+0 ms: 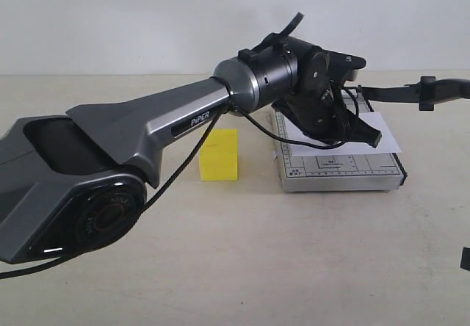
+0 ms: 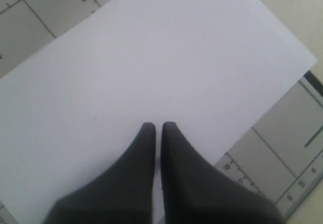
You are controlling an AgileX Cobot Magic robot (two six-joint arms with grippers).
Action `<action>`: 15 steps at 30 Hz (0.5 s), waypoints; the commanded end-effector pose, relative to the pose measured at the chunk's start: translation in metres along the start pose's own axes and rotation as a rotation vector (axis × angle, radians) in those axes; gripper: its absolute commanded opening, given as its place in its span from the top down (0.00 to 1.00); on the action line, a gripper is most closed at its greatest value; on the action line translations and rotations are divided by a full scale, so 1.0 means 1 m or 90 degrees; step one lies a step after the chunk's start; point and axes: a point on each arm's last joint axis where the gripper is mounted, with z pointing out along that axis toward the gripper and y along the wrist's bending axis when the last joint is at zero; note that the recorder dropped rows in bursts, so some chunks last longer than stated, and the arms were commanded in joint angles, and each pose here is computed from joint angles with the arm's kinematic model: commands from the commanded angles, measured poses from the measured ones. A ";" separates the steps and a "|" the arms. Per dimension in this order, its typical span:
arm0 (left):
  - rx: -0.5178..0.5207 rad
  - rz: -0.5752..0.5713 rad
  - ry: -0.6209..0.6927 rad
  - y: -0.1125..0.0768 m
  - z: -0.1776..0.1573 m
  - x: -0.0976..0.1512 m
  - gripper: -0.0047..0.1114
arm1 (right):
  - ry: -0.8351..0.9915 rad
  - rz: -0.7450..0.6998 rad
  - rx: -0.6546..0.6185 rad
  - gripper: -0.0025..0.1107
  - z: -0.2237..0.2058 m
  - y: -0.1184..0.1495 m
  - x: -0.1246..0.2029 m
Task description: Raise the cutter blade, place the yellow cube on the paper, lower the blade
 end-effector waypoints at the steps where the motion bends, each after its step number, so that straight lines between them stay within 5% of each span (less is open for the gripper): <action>1: 0.027 -0.006 0.005 -0.003 0.015 0.008 0.92 | 0.006 -0.002 0.003 0.98 0.000 -0.001 0.002; 15: 0.083 -0.031 -0.063 -0.009 0.030 0.006 0.92 | 0.011 -0.002 -0.001 0.98 0.000 -0.001 0.003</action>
